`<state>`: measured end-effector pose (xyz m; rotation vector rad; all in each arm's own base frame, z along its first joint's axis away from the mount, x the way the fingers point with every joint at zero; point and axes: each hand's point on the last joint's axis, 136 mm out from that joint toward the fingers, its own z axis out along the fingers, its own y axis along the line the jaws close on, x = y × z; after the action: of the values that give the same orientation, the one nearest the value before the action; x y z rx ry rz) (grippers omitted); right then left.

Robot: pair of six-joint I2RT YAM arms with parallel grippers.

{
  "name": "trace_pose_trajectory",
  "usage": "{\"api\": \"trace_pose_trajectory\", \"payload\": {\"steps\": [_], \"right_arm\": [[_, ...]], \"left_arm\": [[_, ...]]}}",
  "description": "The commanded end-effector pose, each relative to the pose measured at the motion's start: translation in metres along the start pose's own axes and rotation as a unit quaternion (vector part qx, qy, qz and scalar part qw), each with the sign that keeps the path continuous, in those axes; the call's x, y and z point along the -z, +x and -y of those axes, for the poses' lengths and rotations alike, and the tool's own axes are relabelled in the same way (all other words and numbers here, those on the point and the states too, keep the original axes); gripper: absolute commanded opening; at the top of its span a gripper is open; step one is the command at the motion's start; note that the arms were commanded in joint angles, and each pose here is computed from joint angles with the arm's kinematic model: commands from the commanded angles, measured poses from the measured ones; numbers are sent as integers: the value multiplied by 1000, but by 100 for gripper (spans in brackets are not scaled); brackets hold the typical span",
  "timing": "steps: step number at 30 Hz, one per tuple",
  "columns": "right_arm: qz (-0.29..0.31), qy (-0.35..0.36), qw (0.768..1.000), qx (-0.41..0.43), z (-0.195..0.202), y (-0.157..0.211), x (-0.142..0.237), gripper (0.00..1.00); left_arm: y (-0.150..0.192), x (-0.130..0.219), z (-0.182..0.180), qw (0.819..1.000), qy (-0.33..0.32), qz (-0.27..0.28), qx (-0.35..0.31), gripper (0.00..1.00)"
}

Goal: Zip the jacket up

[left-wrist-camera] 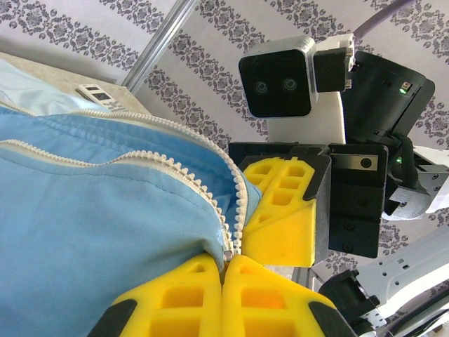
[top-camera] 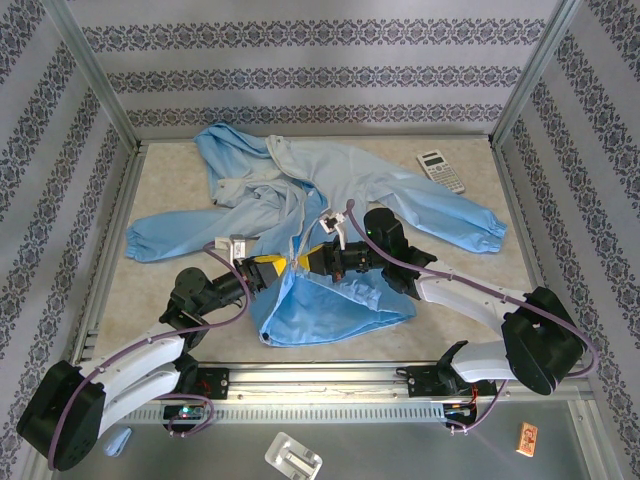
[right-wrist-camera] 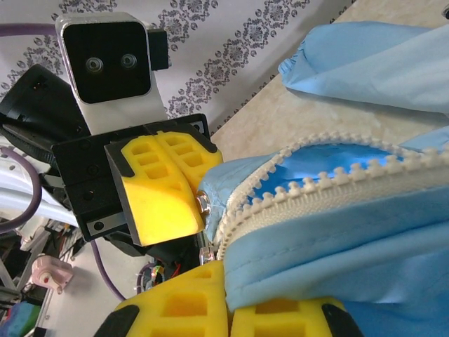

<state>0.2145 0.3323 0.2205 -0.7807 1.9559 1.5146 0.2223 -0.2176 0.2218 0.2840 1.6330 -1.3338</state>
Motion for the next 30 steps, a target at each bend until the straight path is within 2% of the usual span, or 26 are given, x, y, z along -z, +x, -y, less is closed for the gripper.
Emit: {"api": "trace_pose_trajectory", "payload": {"steps": [1, 14, 20, 30], "right_arm": [[32, -1, 999, 16, -2, -14, 3, 0], [30, 0, 1000, -1, 1, -16, -2, 0], [19, 0, 1000, -6, 3, -13, -3, 0], [15, -5, 1000, -24, 3, -11, -3, 0]], "left_arm": [[1, 3, 6, 1000, 13, 7, -5, 0], [8, 6, 12, 1000, 27, -7, 0, 0], [13, 5, 20, 998, 34, -44, -11, 0], [32, 12, 11, 994, -3, -105, -10, 0]]}}
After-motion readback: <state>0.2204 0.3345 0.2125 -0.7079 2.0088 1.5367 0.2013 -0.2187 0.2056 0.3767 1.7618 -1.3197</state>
